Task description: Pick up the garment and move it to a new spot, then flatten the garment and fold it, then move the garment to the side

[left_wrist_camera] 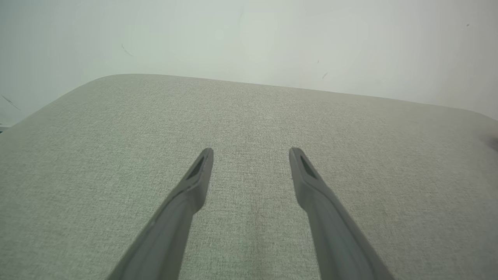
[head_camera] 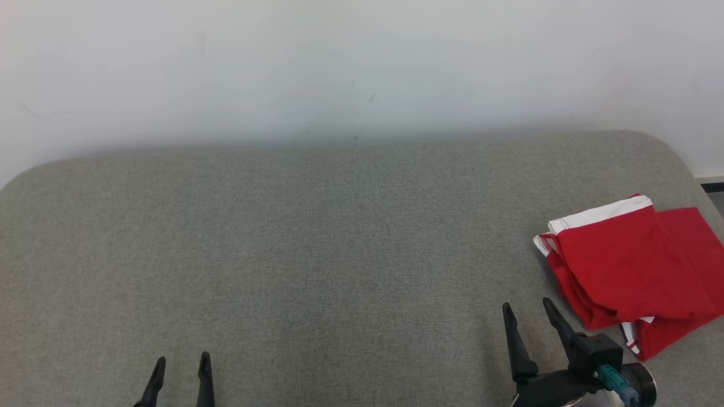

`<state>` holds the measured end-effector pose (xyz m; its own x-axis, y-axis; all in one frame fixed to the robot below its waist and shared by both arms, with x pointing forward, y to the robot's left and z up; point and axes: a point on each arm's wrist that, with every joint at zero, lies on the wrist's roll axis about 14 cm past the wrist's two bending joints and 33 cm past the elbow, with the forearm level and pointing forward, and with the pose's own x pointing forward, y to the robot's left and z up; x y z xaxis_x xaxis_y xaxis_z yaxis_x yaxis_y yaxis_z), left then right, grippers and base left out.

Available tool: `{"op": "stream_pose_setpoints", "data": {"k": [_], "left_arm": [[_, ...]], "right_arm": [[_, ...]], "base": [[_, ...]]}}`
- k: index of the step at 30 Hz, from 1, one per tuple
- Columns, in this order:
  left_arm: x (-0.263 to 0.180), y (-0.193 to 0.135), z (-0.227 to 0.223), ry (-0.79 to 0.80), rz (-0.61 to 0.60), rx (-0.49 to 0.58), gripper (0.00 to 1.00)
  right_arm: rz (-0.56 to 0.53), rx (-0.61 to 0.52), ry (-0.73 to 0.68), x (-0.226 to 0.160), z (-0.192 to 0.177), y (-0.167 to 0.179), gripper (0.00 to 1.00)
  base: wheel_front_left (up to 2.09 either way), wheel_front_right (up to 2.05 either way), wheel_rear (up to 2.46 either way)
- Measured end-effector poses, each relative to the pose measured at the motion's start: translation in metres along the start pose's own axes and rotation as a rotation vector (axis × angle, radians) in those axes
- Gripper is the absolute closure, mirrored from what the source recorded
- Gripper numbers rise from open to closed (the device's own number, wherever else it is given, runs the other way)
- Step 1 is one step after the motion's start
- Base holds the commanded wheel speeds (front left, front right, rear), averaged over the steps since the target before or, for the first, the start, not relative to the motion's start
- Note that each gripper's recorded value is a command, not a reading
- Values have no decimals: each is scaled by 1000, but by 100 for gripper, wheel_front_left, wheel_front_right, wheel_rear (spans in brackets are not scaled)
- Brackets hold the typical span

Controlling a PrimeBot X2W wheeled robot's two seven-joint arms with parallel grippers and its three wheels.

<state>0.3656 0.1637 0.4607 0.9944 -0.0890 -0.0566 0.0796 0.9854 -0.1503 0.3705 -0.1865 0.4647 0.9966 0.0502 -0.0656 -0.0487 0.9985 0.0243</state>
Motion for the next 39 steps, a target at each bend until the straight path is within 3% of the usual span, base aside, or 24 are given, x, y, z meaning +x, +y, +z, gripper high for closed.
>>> {"op": "stream_pose_setpoints", "data": {"k": [24, 39], "left_arm": [[1, -1, -8, 25, -1, -6, 0], [-9, 11, -8, 23, 40, -15, 0]], "right_arm": [[2, 5, -8, 3, 2, 1, 0], [58, 0, -1, 13, 0, 19, 0]], "base": [[0, 0, 0], [0, 0, 0]]}}
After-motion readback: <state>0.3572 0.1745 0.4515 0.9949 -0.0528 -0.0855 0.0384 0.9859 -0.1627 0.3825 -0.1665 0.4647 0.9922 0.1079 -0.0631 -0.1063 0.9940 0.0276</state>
